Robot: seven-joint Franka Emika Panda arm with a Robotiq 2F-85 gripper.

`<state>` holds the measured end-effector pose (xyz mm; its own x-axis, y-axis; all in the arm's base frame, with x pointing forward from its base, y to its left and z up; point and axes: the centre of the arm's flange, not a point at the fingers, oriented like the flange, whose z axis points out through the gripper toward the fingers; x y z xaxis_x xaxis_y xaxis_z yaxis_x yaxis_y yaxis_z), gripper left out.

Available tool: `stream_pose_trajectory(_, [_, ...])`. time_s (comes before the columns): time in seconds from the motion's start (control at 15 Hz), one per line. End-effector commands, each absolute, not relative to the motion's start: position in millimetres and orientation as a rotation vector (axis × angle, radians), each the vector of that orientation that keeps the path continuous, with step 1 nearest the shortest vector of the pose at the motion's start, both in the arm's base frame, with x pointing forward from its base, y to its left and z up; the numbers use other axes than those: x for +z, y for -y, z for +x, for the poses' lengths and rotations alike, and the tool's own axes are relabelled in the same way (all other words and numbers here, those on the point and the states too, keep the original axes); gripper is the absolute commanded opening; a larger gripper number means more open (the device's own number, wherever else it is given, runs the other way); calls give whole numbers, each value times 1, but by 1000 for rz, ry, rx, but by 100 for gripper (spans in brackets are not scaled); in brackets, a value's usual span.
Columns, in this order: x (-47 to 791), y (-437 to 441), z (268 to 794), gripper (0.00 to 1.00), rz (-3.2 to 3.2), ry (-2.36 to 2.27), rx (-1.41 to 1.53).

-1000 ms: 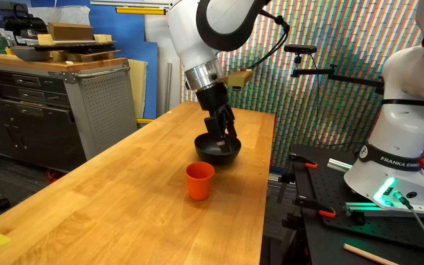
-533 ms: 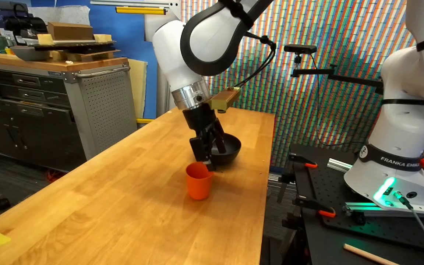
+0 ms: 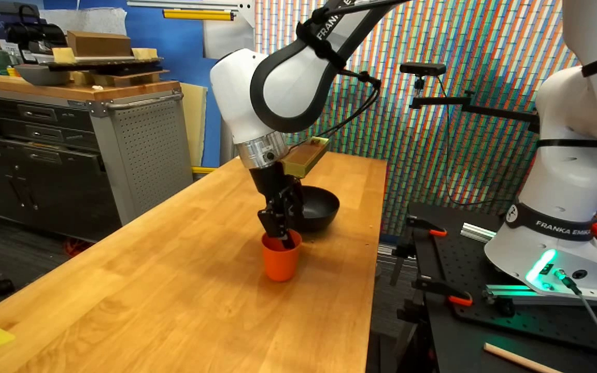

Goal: Put the orange cup in the black bowl

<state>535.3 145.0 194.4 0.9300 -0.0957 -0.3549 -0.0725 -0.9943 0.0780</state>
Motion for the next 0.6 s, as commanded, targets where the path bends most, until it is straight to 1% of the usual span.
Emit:
stream_pose_trajectory(0.0, [195,-150,549,42,3000,162,-495])
stream_pose_trajectory(0.33, [205,-149,550,5,3027,180,-496])
stream_pose_trajectory(0.47, [214,-144,547,2,3038,187,-486])
stream_pose_trajectory(0.53, [225,-139,545,2,3049,199,-470])
